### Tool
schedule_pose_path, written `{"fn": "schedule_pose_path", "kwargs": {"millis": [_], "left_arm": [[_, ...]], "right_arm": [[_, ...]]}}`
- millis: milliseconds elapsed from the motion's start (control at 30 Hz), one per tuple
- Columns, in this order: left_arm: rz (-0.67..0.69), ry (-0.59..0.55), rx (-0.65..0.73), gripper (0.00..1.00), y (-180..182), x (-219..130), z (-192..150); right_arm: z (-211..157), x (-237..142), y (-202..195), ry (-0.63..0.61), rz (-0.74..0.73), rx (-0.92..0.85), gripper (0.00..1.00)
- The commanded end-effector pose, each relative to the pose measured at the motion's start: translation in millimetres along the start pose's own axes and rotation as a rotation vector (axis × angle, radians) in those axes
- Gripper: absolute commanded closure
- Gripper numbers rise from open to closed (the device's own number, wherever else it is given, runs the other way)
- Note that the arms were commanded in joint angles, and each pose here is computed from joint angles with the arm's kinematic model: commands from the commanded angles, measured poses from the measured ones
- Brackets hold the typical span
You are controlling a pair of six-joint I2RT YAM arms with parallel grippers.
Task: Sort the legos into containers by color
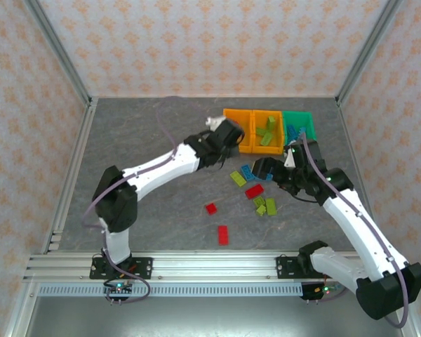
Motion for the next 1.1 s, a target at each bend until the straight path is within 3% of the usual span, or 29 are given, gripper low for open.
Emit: {"fn": "schedule_pose_path", "kwargs": {"millis": [0, 167, 333, 567, 700, 833, 1067], "left_arm": [[0.104, -0.007, 0.118, 0.74, 14, 39, 18], [0.049, -0.041, 0.164, 0.70, -18, 76, 49], [0.027, -0.051, 0.199, 0.57, -33, 104, 59], [-0.012, -0.061, 0.185, 0.48, -43, 83, 75], [-0.091, -0.111, 0.181, 0.48, -53, 28, 92], [-0.227, -0.210, 0.186, 0.48, -50, -60, 100], [-0.351, -0.301, 0.444, 0.47, -6, -193, 66]], "right_arm": [[-8, -10, -12, -0.022, -0.052, 0.031, 0.00], [-13, -15, -16, -0.061, -0.041, 0.069, 0.00], [-17, -19, -20, -0.062, -0.057, 0.071, 0.00], [-16, -16, -23, -0.062, -0.073, 0.068, 0.00], [-12, -11, -28, -0.063, -0.110, 0.046, 0.01], [-9, -1, -28, -0.056, -0.158, -0.026, 0.07], [-3, 50, 8, 0.022, -0.213, -0.200, 0.10]]}}
Point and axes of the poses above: each hand's point on the last joint's axis, 136 mm out from that joint toward the fingers, its own x axis out along the fingers, its own y axis along the line the jaws close on, z = x × y, the point moved 2 cm from there along -x, back along the fingers, and after that the axes turned 5 degrees about -x, right-handed, at the moved point
